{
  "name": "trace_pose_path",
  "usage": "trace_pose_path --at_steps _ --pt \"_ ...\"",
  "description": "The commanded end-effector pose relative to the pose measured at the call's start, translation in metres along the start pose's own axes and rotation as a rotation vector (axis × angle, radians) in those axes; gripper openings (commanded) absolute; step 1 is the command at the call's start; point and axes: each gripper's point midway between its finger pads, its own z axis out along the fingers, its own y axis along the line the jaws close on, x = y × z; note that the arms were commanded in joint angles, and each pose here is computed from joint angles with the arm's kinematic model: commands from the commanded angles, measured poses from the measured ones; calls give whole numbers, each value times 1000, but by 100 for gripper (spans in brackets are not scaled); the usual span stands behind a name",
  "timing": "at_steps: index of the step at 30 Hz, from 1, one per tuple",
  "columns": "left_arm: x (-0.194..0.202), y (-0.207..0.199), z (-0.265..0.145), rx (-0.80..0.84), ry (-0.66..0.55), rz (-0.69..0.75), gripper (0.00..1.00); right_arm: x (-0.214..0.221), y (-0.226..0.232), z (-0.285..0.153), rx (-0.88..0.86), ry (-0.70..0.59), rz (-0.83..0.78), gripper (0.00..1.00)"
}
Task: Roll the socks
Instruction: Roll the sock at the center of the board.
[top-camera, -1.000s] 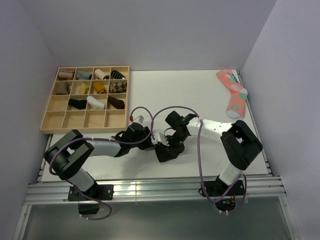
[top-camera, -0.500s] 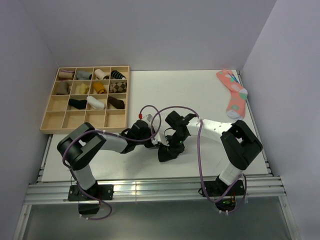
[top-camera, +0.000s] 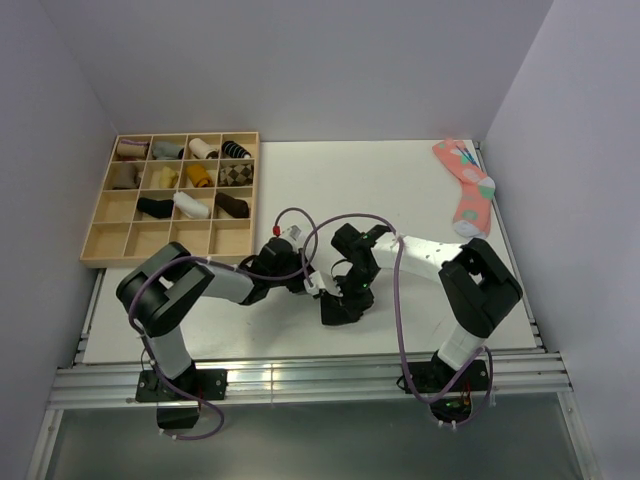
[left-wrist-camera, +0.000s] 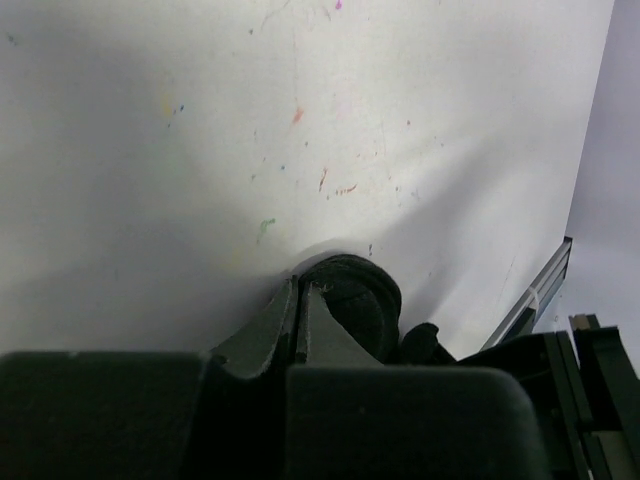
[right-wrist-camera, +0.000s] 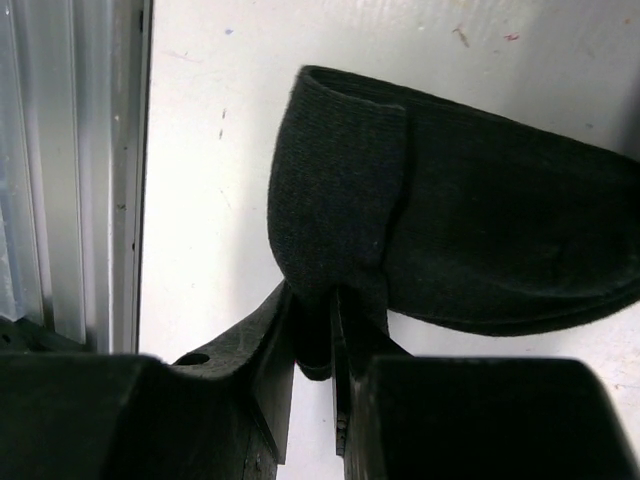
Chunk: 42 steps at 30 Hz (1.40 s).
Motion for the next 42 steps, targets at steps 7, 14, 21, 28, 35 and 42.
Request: trace_pose_path --at_steps 7,14,21,28,35,42 --pt "2 38 16 -123 13 -17 0 -5 23 0 -163 22 37 18" --pt "9 40 16 -96 21 -14 0 -14 11 10 -259 25 136 18" --pt "15 42 10 -55 7 -31 0 -5 -5 18 -216 65 283 18" --pt "18 37 -4 32 -41 -37 32 11 -14 29 -192 109 393 18" --pt "12 39 -19 59 -124 -36 45 16 -20 33 -202 120 462 19" --pt "15 64 -37 -19 -182 -42 48 25 -37 36 -152 153 547 18"
